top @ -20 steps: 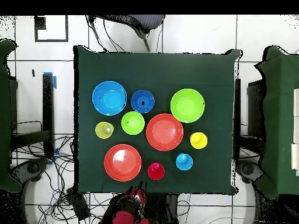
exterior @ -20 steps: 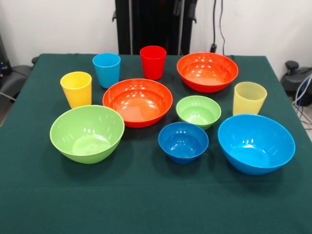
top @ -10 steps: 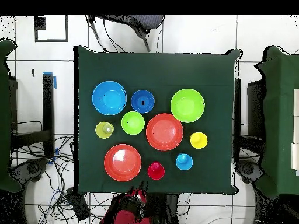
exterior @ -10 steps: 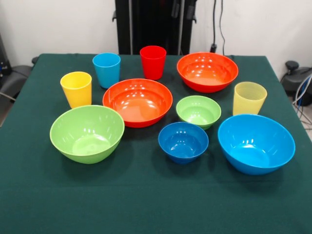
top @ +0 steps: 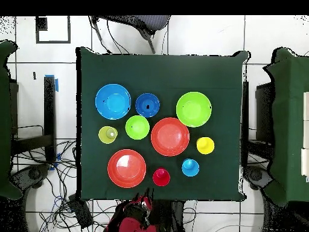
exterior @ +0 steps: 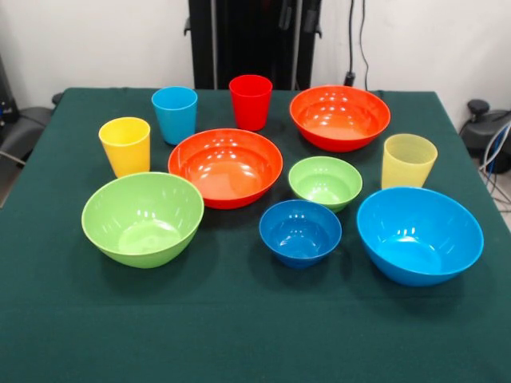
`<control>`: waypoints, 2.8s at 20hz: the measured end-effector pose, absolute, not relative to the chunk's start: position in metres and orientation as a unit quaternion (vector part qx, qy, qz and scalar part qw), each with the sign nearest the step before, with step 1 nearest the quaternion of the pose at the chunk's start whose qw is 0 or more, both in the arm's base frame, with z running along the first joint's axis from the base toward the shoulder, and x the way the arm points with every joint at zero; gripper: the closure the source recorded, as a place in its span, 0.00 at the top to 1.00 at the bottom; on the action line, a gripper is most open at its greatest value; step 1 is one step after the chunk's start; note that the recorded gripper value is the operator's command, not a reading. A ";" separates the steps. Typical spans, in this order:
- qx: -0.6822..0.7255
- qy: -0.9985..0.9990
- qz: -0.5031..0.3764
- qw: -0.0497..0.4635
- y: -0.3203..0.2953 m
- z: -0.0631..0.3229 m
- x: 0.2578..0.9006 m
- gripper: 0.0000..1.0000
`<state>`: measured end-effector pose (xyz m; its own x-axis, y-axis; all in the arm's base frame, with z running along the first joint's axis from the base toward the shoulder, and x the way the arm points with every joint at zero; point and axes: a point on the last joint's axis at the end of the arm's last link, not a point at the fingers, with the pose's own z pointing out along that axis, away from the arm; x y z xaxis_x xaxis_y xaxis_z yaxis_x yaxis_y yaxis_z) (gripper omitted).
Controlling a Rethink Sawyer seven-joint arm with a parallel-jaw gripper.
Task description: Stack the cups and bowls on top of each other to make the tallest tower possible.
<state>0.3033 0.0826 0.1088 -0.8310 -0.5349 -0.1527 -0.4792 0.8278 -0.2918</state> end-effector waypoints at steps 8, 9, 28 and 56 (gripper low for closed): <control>-0.262 0.950 -0.122 0.114 0.080 0.109 0.304 1.00; -0.262 0.950 -0.122 0.114 0.080 0.109 0.304 1.00; -0.262 0.950 -0.122 0.113 0.079 0.108 0.304 1.00; -0.263 0.952 -0.123 0.100 0.077 0.102 0.299 1.00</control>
